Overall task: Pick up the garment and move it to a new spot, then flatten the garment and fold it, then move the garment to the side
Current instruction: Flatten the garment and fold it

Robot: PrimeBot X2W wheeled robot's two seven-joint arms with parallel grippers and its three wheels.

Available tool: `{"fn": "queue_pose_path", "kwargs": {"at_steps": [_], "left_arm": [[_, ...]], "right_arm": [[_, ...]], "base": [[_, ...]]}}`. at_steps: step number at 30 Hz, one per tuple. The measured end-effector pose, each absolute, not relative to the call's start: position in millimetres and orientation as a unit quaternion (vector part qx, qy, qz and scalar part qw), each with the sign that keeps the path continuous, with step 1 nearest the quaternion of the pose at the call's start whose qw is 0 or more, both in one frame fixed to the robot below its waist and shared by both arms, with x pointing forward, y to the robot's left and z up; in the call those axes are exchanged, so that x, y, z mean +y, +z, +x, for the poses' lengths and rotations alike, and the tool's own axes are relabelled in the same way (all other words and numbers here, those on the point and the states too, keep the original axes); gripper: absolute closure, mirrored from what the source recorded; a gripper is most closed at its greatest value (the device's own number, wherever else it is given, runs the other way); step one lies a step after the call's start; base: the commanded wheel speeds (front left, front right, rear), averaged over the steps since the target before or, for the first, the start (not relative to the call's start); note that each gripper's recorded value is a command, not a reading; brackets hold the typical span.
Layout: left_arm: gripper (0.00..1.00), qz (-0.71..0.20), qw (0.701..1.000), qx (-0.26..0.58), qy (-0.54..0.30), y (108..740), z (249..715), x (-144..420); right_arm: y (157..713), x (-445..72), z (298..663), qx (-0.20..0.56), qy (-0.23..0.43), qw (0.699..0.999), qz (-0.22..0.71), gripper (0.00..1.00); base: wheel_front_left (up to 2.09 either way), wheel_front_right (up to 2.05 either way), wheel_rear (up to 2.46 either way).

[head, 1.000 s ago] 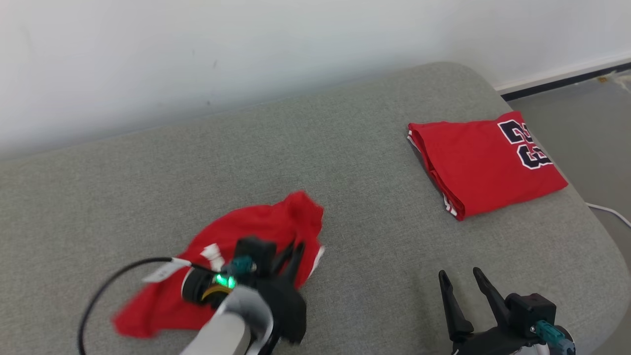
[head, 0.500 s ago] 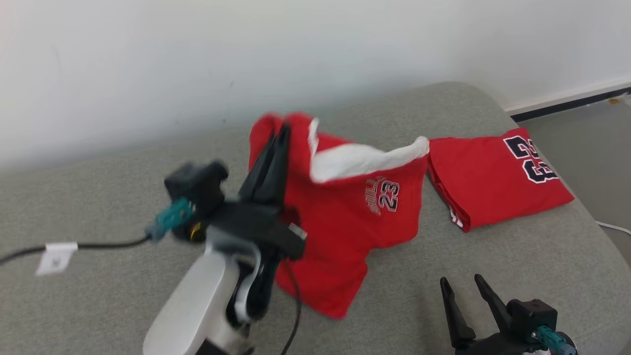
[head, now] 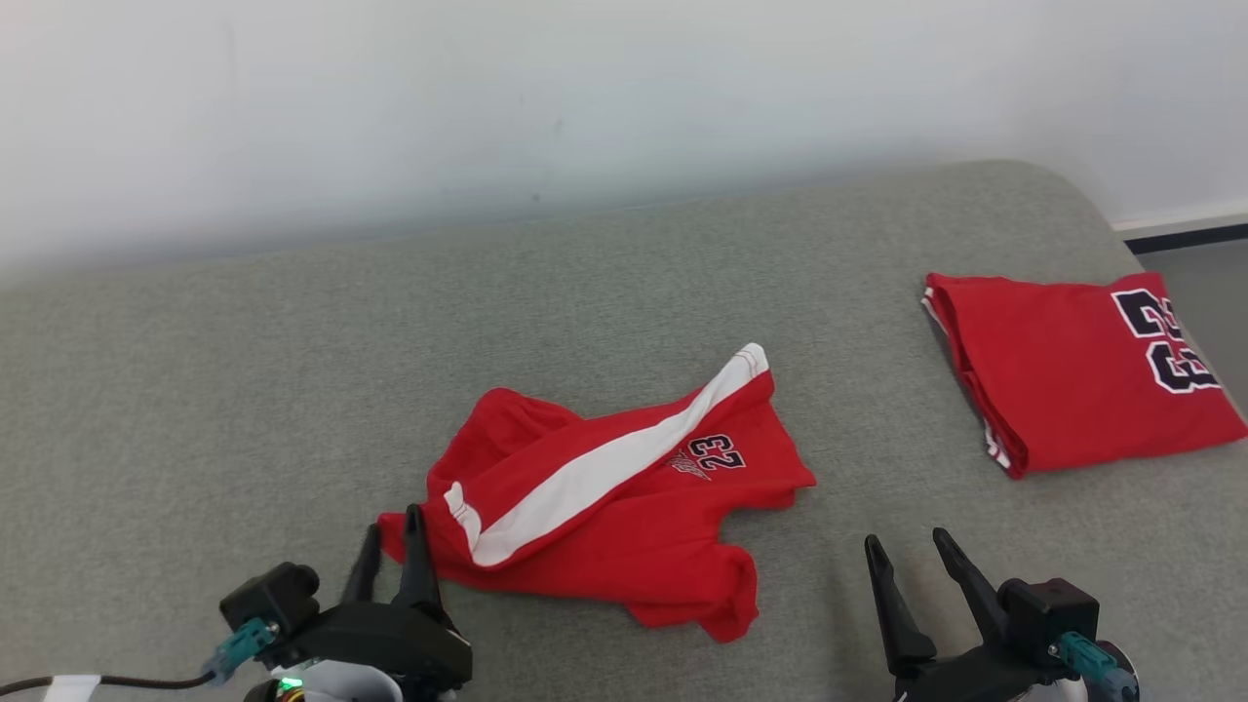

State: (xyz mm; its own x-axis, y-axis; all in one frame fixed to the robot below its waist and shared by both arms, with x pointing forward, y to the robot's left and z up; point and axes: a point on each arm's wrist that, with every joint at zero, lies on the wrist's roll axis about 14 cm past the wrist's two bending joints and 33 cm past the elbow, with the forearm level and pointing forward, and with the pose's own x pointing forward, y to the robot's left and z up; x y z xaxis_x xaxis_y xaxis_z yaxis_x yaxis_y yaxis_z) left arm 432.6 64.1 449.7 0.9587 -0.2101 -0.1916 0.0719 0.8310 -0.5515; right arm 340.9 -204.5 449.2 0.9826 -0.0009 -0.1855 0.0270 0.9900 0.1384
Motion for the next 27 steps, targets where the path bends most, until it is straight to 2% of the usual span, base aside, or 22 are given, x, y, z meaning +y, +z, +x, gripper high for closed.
{"fn": "queue_pose_path", "kwargs": {"at_steps": [3, 6, 10, 16, 17, 25, 27], "left_arm": [[0.00, -0.288, 0.949, 0.119, -0.043, 445.5, 431.8, 84.1], [0.00, -0.228, 0.966, 0.119, -0.022, 436.8, 425.1, 113.3], [0.00, -0.148, 0.983, 0.094, -0.057, 452.6, 427.8, 118.7], [0.00, -0.084, 0.981, 0.079, -0.156, 490.1, 442.8, 89.4], [0.00, -0.060, 0.976, 0.096, -0.187, 497.0, 446.1, 77.8], [0.00, 0.032, 0.949, 0.219, -0.223, 475.1, 445.8, 67.8], [0.13, 0.039, 0.940, 0.248, -0.233, 468.1, 441.3, 62.9]], "right_arm": [[450.7, -198.7, 347.4, 0.091, 0.004, 0.993, 0.069, 0.00], [453.1, -194.8, 351.4, 0.089, 0.014, 0.994, 0.064, 0.00], [460.5, -195.0, 353.7, 0.080, 0.018, 0.995, 0.057, 0.00], [464.0, -194.6, 355.0, 0.079, 0.021, 0.995, 0.052, 0.00], [466.3, -194.7, 355.6, 0.077, 0.022, 0.996, 0.051, 0.00], [465.4, -195.8, 352.3, 0.079, 0.018, 0.995, 0.052, 0.00], [464.0, -198.3, 350.6, 0.081, 0.013, 0.995, 0.053, 0.00]], "base": [[0.00, 0.00, 0.00], [0.00, 0.00, 0.00], [0.00, 0.00, 0.00], [0.00, 0.00, 0.00], [0.00, 0.00, 0.00], [0.00, 0.00, 0.00], [0.00, 0.00, 0.00]]}}
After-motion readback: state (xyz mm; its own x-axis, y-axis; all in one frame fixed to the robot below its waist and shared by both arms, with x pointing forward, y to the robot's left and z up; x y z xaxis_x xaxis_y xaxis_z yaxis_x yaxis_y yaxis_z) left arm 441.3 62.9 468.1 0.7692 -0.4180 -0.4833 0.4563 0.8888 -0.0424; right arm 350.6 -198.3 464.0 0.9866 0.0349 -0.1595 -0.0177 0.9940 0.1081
